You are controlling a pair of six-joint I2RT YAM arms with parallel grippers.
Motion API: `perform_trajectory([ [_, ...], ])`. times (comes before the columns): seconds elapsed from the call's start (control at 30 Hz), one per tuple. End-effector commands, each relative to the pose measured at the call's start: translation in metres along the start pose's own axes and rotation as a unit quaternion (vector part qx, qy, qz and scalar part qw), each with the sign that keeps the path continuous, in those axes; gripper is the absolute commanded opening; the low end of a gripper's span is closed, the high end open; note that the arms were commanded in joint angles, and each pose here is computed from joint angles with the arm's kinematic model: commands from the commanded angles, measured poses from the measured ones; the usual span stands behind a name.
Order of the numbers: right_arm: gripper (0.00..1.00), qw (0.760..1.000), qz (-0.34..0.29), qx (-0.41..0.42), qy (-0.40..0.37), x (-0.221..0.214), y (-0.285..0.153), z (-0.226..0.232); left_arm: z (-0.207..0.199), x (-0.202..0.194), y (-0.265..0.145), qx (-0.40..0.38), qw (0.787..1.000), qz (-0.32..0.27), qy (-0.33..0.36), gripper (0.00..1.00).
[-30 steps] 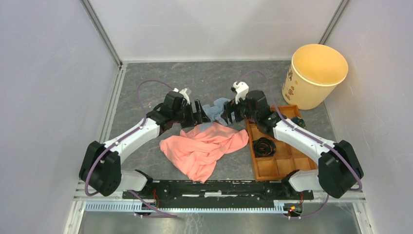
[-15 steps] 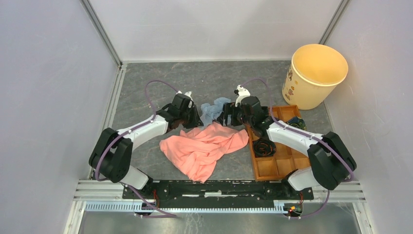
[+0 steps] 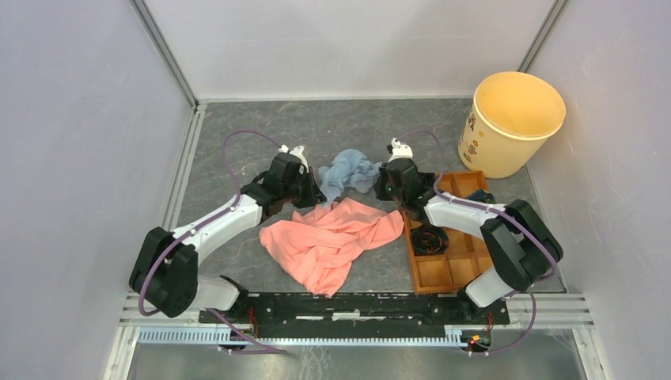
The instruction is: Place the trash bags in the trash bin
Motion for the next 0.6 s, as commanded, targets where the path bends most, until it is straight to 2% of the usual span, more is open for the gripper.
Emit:
perform_trajectory([
  [0.0, 0.01, 0.992, -0.06, -0.012, -0.113, 0.022, -0.011, -0.021, 0.01, 0.02, -0.023, 0.052, 0.997, -0.052, 0.028, 0.02],
  [0.1, 0.0, 0.981, -0.051, 0.039, -0.184, 0.031, -0.013, -0.015, 0.025, 0.033, -0.04, 0.099, 0.991, -0.09, 0.026, 0.02],
  [0.23, 0.01, 0.974, -0.051, 0.097, -0.196, 0.036, -0.021, -0.004, 0.037, 0.044, -0.057, 0.1, 0.99, -0.102, 0.011, 0.02],
  [0.3, 0.17, 0.971, -0.057, 0.138, -0.186, 0.04, -0.022, 0.006, 0.031, 0.04, -0.056, 0.064, 0.995, -0.078, 0.018, 0.02],
  [0.37, 0.37, 0.962, -0.074, 0.204, -0.167, 0.047, -0.025, 0.025, 0.026, 0.036, -0.054, 0.037, 0.997, -0.058, 0.016, 0.02],
  [0.47, 0.69, 0.951, -0.086, 0.252, -0.16, 0.056, -0.024, 0.058, 0.024, 0.029, -0.047, 0.001, 0.999, -0.042, -0.002, 0.02],
  [0.5, 0.76, 0.947, -0.085, 0.26, -0.167, 0.057, -0.02, 0.074, 0.023, 0.027, -0.044, -0.013, 0.999, -0.039, -0.008, 0.02],
  [0.57, 0.81, 0.951, -0.07, 0.246, -0.172, 0.061, -0.013, 0.092, 0.019, 0.025, -0.041, -0.033, 0.999, -0.021, -0.015, 0.02],
])
Point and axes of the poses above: each gripper's point midway between its finger pads, its own y axis out along the fingers, its own z axis along the line the jaws close on, x = y × z, the point moved 8 cm from there along -y, back along the fingers, and after that the axes turned 13 degrees about -y, right-handed, at the moved point
